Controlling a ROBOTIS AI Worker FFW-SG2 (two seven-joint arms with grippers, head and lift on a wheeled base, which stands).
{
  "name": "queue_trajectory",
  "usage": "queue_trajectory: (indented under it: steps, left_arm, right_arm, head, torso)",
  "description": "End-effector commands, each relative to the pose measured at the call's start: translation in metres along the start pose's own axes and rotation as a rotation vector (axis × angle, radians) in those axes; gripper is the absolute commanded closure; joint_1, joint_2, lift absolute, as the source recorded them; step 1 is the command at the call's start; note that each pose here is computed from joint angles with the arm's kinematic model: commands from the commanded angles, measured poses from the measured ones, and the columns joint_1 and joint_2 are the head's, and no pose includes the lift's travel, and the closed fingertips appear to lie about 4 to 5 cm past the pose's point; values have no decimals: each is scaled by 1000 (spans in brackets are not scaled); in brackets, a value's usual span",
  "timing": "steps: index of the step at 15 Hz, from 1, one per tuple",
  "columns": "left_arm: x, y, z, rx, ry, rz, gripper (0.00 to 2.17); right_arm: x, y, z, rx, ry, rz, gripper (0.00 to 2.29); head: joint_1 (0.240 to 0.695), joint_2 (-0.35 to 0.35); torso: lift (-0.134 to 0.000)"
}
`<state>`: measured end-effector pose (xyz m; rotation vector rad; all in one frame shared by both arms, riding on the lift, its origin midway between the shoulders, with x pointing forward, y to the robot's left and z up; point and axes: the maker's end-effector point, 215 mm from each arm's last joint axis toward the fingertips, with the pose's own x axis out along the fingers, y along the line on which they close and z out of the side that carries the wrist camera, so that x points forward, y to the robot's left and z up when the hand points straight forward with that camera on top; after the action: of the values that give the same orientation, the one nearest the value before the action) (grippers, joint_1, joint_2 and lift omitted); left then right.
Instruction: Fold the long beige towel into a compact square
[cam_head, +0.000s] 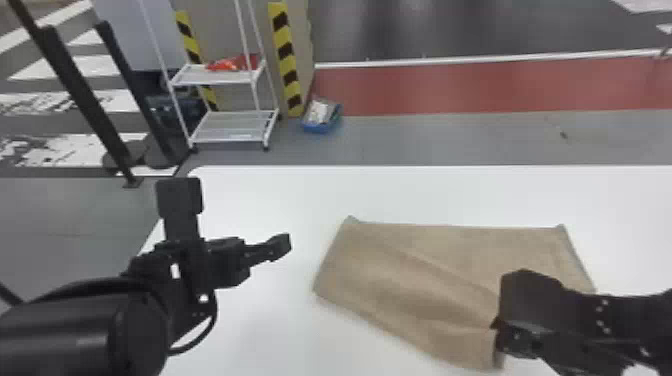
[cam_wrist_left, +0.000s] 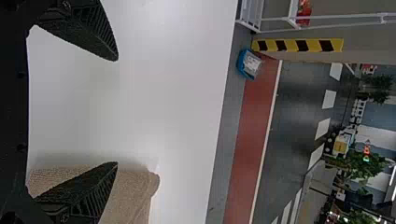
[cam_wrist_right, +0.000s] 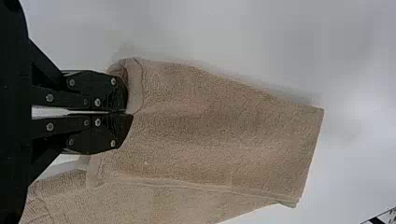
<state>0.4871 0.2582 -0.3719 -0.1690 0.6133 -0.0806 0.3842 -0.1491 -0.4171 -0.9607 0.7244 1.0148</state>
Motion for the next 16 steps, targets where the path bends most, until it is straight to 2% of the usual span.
queue_trajectory:
  steps: [1,2,5,8,9,10,12,13,14,16]
  left_arm:
    - [1,-2,-1,-7,0,-3,87]
    - [1,-1,-2,-8,3,-3,87]
    - [2,1,-4,-12,7,0,87]
    - [4,1,-6,-14,12,0,87]
    - [5,1,-6,-15,14,-2,87]
    - [6,1,-6,-14,14,-2,87]
    - [4,1,-4,-13,10,0,87]
    - [4,3,-4,-15,9,2,87]
    - [4,4,-5,-17,10,4,87]
    - [4,5,-7,-18,14,5,87]
  right_arm:
    - [-1,-2,-6,49,2,-1,103]
    - [-4,-4,-10,96,1,-7,6]
    - [-20,-11,-16,262,-63,-12,33]
    - [-22,-3,-24,496,-156,40,63]
    - [-21,-1,-18,551,-201,62,66]
    - [-21,0,-12,569,-224,71,70]
    - [-24,-3,3,660,-286,103,70]
    - [-24,-7,10,678,-301,97,73]
    - [-20,-14,12,678,-295,59,83]
    - [-4,-26,13,641,-229,-28,83]
  head:
    - [695,142]
    - [695,139]
    - [695,124]
    - [695,111]
    - [695,107]
    - [695,105]
    - [695,115]
    - [695,122]
    - [695,128]
    - [695,136]
  torso:
    - [-124]
    - [-124]
    - [-124]
    - [-124]
    - [-124]
    - [-124]
    - [-124]
    - [-124]
    - [-124]
    - [-124]
